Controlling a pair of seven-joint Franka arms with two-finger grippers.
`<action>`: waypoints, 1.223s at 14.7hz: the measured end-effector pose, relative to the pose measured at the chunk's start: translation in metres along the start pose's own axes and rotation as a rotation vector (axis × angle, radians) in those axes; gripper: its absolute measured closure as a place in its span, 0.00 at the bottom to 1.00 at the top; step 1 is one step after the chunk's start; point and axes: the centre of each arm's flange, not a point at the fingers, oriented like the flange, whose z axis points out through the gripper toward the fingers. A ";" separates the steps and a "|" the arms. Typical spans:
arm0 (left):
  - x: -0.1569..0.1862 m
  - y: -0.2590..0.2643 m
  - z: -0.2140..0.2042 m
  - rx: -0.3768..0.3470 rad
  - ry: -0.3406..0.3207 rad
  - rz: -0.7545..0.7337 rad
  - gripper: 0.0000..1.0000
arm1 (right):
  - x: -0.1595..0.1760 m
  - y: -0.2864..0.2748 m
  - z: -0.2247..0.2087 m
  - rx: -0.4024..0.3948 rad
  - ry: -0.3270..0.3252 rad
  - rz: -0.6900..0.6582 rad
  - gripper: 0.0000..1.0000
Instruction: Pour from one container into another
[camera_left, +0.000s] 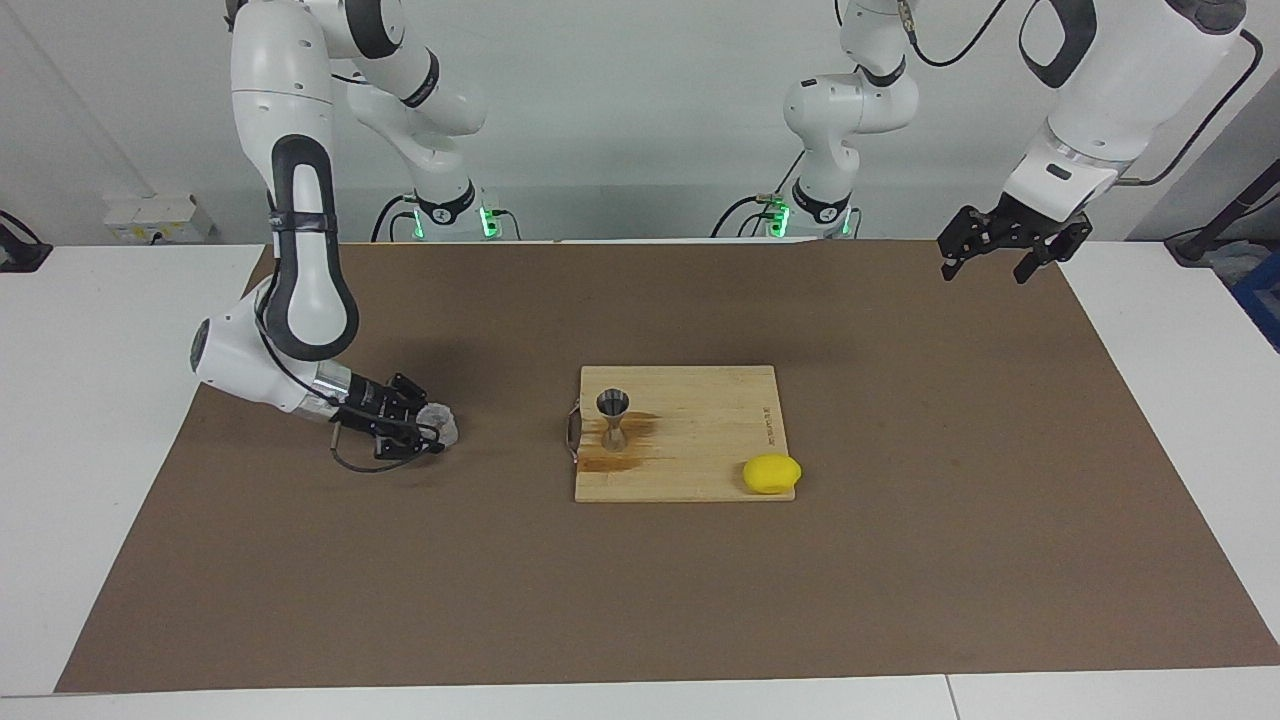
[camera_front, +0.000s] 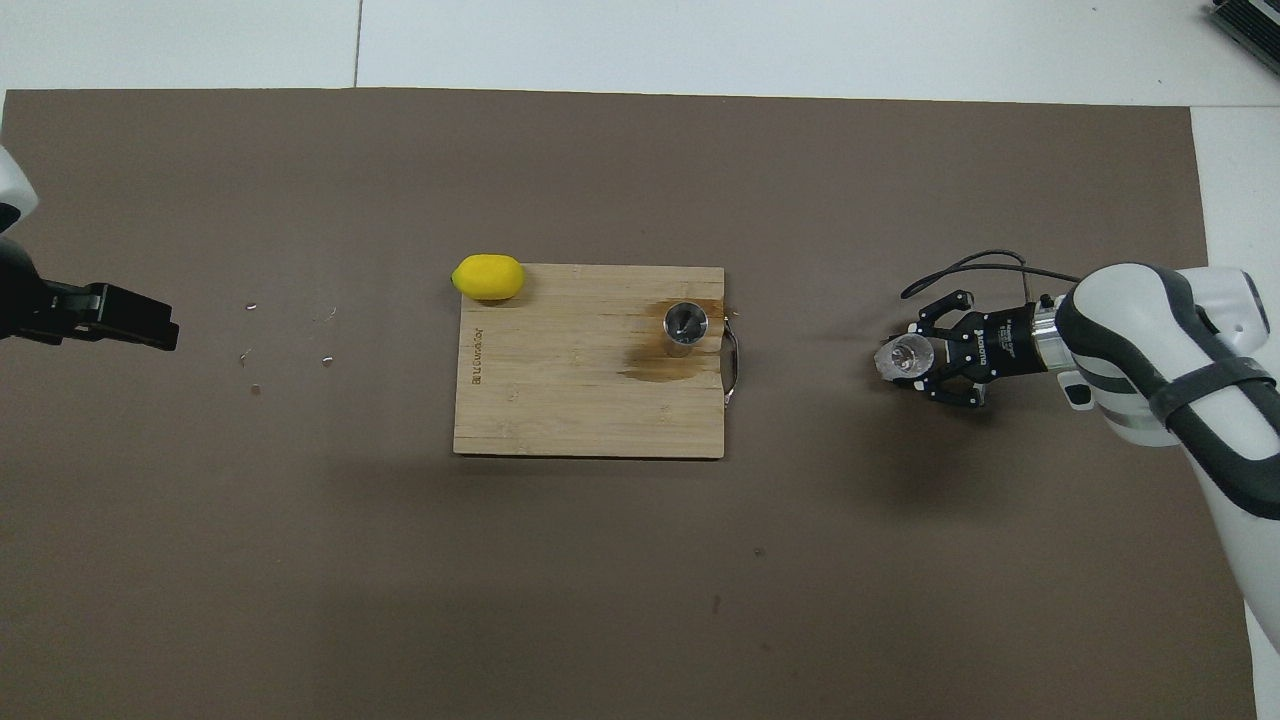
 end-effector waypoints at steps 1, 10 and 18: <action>0.000 0.000 0.000 0.000 0.000 0.000 0.00 | 0.001 0.001 0.001 0.001 0.002 0.002 0.43; 0.000 0.000 0.000 0.000 0.000 0.000 0.00 | -0.034 0.016 -0.046 -0.021 0.143 -0.228 0.00; 0.000 0.000 0.000 0.000 0.000 0.000 0.00 | -0.051 0.045 -0.079 -0.334 0.362 -0.657 0.00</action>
